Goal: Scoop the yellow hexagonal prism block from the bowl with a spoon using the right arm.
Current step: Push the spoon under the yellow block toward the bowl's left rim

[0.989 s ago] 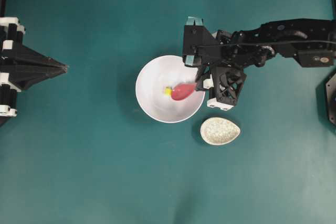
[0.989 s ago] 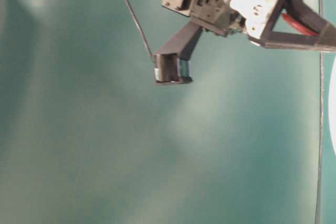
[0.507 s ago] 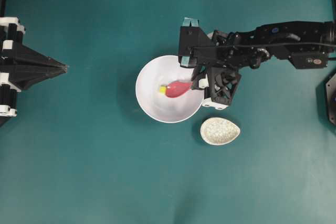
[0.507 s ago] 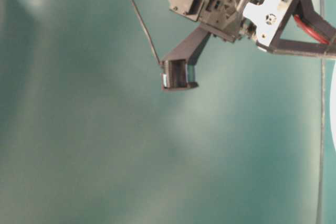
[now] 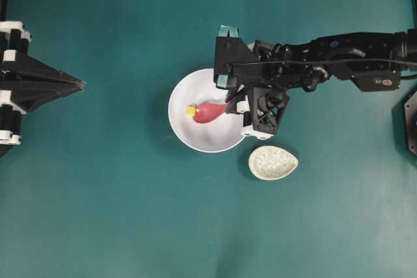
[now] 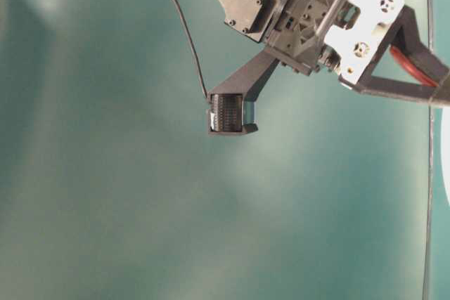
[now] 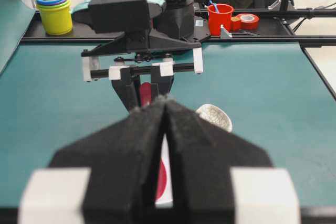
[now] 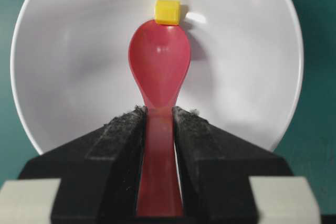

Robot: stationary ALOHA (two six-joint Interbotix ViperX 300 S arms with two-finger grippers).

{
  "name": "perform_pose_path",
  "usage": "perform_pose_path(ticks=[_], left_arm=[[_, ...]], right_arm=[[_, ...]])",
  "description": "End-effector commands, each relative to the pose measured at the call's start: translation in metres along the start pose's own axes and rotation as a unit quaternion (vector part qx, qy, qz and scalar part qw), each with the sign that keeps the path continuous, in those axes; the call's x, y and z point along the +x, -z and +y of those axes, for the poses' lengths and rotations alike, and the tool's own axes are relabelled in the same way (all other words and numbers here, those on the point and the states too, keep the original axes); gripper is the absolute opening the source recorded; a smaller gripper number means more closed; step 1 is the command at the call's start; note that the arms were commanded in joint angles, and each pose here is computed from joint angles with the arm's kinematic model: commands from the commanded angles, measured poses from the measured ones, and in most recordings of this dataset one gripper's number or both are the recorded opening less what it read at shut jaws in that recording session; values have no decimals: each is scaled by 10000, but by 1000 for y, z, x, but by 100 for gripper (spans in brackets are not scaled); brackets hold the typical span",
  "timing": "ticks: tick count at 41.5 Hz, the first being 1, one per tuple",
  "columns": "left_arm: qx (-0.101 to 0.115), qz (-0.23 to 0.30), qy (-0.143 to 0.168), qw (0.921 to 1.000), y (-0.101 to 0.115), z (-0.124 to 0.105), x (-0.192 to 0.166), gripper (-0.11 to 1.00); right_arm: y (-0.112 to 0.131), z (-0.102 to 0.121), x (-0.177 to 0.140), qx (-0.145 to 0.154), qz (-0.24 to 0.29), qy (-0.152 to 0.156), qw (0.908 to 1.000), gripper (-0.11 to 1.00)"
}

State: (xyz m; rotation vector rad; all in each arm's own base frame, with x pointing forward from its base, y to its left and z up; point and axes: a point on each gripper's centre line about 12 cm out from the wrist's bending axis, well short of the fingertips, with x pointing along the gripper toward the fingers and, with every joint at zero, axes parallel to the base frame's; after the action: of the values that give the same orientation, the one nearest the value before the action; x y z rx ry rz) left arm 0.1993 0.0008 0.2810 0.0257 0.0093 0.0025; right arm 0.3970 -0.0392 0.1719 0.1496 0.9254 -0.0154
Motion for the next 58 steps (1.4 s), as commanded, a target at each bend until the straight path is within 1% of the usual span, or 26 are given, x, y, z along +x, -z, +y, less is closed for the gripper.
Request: perform_pose_path(ticks=[1, 7, 19, 32, 58], left_arm=[[8, -130, -9, 9999, -10, 1, 3, 0], [8, -130, -9, 9999, -10, 1, 3, 0], [8, -130, -9, 9999, -10, 1, 3, 0], [8, -130, -9, 9999, -10, 1, 3, 0], [8, -130, -9, 9999, -10, 1, 3, 0]], right_arm=[[-15, 1, -8, -40, -299, 22, 9995, 25], [-21, 1, -10, -38, -441, 47, 9990, 25], [-24, 1, -13, -43, -545, 63, 9985, 25], [-30, 1, -22, -52, -790, 107, 9968, 25], [-33, 0, -22, -49, -958, 160, 9953, 25]])
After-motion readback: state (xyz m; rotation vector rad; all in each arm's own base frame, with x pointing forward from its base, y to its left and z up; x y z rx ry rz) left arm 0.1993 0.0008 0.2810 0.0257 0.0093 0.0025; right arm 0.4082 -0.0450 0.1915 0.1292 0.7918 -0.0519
